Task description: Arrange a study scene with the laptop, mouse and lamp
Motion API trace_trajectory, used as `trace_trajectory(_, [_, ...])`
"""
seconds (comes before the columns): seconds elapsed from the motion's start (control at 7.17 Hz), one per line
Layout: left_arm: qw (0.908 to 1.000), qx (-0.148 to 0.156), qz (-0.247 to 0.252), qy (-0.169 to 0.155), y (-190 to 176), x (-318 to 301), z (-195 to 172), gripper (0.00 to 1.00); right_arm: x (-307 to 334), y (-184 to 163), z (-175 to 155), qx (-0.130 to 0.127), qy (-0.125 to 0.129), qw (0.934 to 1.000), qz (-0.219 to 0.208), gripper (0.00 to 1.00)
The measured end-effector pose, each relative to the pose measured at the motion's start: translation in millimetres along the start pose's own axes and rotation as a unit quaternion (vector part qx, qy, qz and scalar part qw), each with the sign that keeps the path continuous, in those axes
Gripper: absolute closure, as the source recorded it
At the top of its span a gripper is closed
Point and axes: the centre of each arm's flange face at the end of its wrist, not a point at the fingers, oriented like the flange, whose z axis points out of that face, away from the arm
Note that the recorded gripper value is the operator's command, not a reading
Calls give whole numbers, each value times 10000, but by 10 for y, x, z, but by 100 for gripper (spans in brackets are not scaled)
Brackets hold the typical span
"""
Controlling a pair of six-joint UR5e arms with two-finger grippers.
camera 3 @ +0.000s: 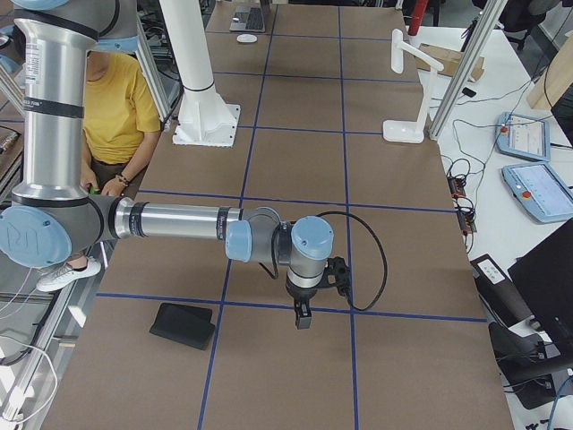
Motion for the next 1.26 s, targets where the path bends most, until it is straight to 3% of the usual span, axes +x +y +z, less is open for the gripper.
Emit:
trace_trajectory(0.7, [9980, 353, -499, -130, 158, -351, -360, 0, 9, 17, 15, -21, -4, 10000, 18, 0])
trace_trajectory(1.26, [9887, 722, -1279, -313, 545, -968, -710, 0, 23, 31, 35, -43, -8, 10000, 35, 0])
